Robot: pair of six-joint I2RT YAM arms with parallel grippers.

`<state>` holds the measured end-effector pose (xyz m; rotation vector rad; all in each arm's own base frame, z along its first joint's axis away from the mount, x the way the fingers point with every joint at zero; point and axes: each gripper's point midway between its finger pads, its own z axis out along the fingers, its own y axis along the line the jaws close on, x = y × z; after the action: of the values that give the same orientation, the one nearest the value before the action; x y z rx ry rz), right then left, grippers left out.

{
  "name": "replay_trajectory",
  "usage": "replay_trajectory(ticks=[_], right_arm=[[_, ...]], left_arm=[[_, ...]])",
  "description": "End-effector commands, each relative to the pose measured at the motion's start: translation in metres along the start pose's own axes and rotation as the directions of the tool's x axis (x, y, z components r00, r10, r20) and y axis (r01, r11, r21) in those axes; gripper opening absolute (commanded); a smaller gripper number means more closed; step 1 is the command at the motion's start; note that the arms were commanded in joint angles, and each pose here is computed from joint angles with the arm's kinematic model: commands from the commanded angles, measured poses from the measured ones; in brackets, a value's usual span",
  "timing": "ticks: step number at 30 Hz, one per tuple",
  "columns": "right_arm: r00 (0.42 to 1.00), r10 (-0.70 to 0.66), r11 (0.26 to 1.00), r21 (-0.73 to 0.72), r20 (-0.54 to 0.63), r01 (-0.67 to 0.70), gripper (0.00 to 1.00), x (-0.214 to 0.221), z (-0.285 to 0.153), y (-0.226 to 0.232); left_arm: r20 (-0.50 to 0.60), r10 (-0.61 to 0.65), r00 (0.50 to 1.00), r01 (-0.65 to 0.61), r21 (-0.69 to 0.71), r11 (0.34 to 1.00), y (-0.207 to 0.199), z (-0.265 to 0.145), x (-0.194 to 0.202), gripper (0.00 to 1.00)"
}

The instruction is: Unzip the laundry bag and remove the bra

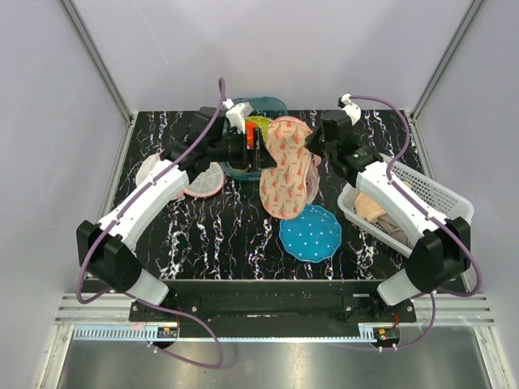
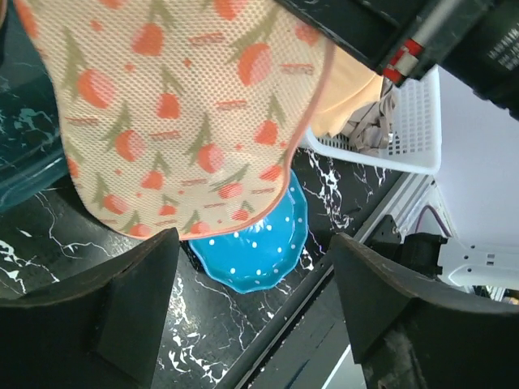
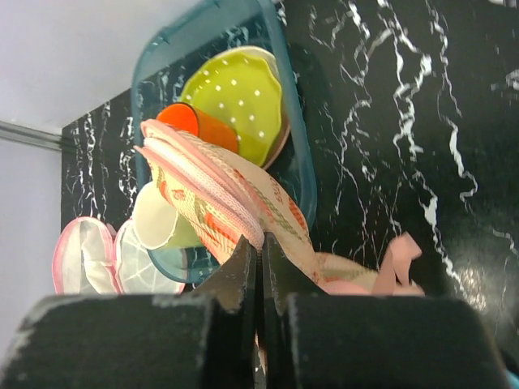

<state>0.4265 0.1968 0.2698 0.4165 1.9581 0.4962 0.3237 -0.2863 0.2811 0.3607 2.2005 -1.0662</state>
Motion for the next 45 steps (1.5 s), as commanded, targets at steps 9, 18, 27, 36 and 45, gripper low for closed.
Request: replay_trajectory(ticks=[9,18,27,36,45], right_arm=[[0.972,0.230,0.968,0.110,-0.046,-0.224,0.00,0.003,0.000,-0.004],[0.965,0.252,0.964,0.110,-0.068,-0.243,0.00,0.006,0.001,-0.004],[0.954,0.282,0.957,0.104,-0.104,-0.272,0.00,0.014,0.003,-0.003],[0.946,0.295,0.952,0.130,-0.135,-0.278,0.00,0.025,0.009,-0.014],[0.957,0.208,0.976,0.109,-0.204,-0.189,0.77,0.030,0.016,-0.031]], left_arm=[[-0.069,0.094,0.993,-0.097,-0.053,0.994,-0.017,0.051,0.041,0.89],[-0.016,0.097,0.995,-0.098,-0.147,0.984,-0.020,0.088,0.044,0.89],[0.054,0.105,0.993,-0.081,-0.337,0.938,0.008,0.110,0.036,0.79],[0.063,0.075,0.995,-0.046,-0.372,0.927,0.020,0.122,0.034,0.15],[0.031,0.002,1.000,0.005,-0.226,0.974,0.017,0.105,0.032,0.00]])
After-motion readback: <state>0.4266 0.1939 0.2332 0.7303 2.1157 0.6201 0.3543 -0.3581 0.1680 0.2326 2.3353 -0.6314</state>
